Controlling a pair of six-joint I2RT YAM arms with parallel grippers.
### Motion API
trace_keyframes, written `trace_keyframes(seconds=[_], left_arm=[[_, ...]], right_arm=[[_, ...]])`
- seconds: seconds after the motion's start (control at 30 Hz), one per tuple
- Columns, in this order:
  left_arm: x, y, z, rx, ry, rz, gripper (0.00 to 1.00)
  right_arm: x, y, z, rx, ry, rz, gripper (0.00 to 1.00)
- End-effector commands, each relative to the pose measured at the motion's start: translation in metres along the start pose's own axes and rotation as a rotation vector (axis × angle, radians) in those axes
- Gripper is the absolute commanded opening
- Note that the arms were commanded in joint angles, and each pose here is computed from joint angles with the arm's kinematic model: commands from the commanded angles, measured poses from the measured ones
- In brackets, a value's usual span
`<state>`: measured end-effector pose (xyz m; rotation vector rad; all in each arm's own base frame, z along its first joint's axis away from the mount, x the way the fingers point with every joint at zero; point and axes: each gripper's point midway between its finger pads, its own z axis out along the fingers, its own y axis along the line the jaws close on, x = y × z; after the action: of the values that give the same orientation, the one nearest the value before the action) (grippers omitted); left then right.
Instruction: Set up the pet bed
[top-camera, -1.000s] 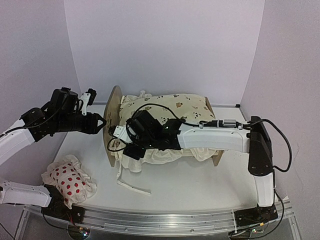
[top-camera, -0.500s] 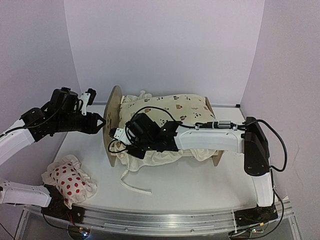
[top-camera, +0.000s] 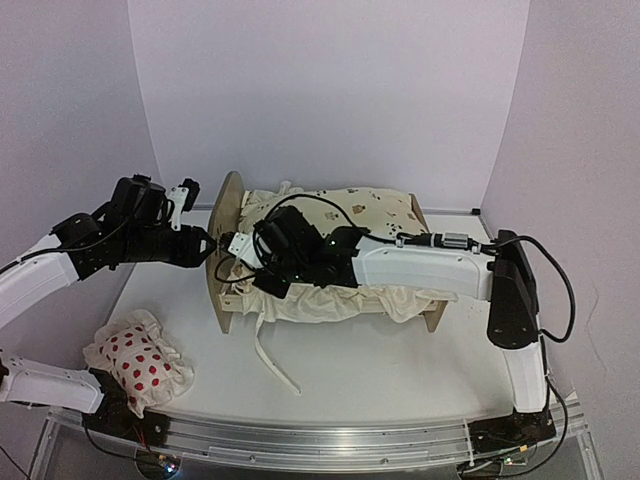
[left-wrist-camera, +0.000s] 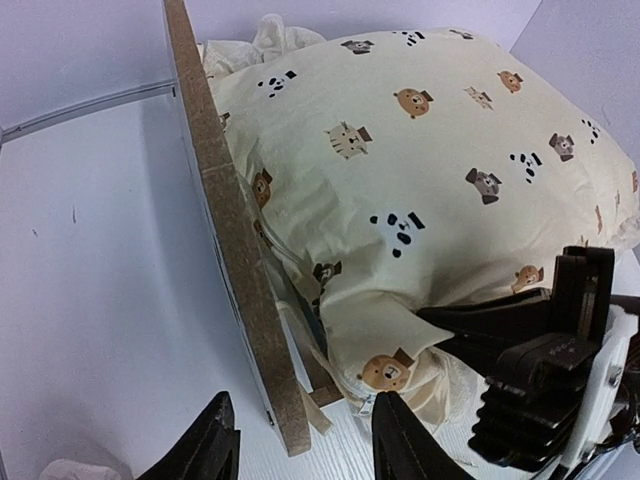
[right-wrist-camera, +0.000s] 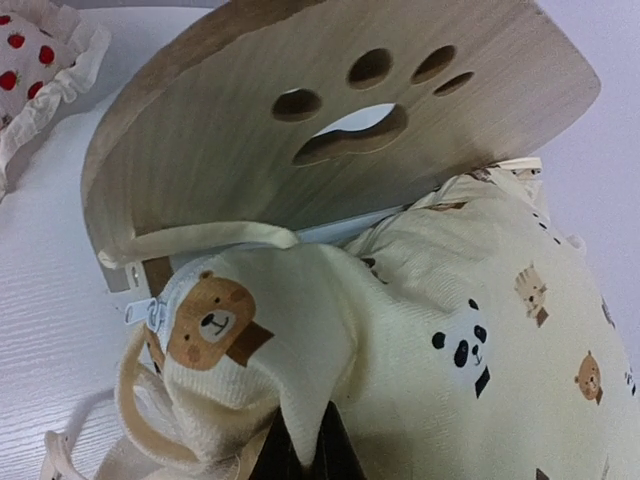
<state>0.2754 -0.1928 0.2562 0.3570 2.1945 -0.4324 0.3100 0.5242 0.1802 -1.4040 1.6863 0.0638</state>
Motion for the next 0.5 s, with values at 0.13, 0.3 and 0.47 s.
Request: trace_keyframes(seconds=[0.13, 0.3, 0.47], left_arm=[[-0.021, -0.01, -0.002, 0.045, -0.06, -0.04, 0.45], [-0.019, -0.01, 0.0, 0.047, -0.058, -0.047, 0.44], [-0.015, -0.012, 0.004, 0.06, -0.042, -0.06, 0.43]], right_arm=[[-0.057, -0.067, -0.028, 0.119, -0.186, 0.124, 0.0], [-0.057, -0.056, -0.02, 0.065, -0.209, 0.162, 0.0], [-0.055, -0.058, -0.006, 0.092, -0.195, 0.182, 0.0]])
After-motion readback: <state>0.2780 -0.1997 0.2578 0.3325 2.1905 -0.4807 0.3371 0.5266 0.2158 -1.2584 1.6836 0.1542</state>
